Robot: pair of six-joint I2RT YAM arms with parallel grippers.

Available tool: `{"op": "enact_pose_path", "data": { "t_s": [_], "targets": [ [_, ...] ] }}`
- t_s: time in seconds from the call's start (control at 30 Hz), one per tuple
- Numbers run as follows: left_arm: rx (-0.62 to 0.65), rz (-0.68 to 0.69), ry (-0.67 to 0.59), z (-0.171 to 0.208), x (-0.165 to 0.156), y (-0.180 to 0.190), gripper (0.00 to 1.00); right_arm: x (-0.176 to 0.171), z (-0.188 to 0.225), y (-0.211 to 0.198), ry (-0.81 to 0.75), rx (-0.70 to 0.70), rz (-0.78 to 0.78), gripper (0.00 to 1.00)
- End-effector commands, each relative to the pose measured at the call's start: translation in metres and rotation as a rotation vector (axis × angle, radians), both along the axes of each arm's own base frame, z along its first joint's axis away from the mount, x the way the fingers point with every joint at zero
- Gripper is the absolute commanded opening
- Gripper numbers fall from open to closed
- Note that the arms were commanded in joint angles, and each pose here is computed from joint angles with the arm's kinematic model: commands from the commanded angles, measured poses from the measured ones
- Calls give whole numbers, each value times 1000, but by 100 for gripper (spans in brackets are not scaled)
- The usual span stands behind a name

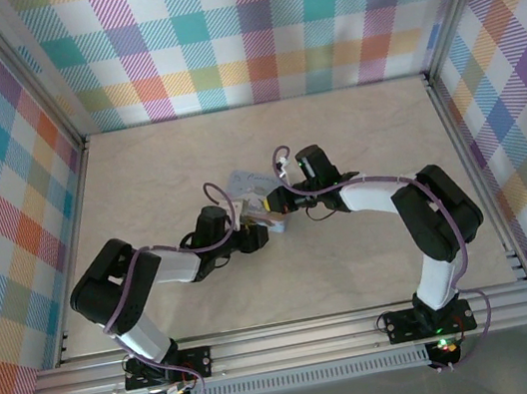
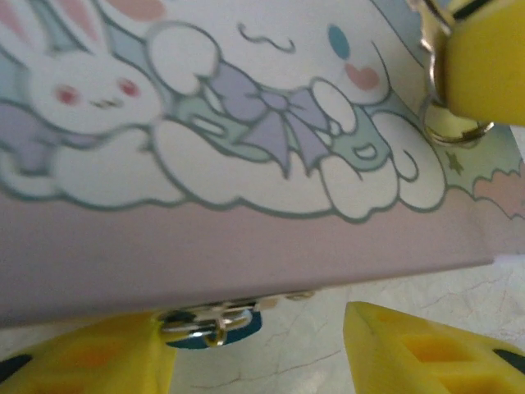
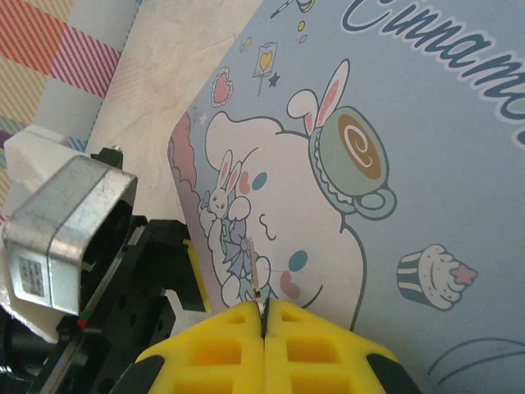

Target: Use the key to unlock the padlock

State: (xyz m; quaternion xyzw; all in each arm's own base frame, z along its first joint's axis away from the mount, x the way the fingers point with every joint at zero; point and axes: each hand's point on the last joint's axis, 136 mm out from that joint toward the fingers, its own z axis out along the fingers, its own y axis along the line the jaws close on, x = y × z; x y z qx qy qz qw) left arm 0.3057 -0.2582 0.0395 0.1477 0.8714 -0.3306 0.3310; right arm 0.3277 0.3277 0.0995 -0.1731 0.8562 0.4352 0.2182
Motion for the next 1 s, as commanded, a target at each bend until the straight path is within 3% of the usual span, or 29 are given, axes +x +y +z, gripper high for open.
{"op": "enact_pose_path", "data": {
  "t_s": [0.0,0.37,0.8,0.97],
  "targets": [
    [-19,0,-55,11,9,-10,52,-15,-24,-9,75,-77,0,0],
    [-48,100,-57,19,19,-3,47,-16,-23,-8,72,-76,3,0],
    [-51,112,-29,17,23,-6,31,-17,-20,-5,62,-71,10,0],
    [-84,100,-19,24,20,-10,26,-13,0,-5,-12,-53,6,0]
  ]
}}
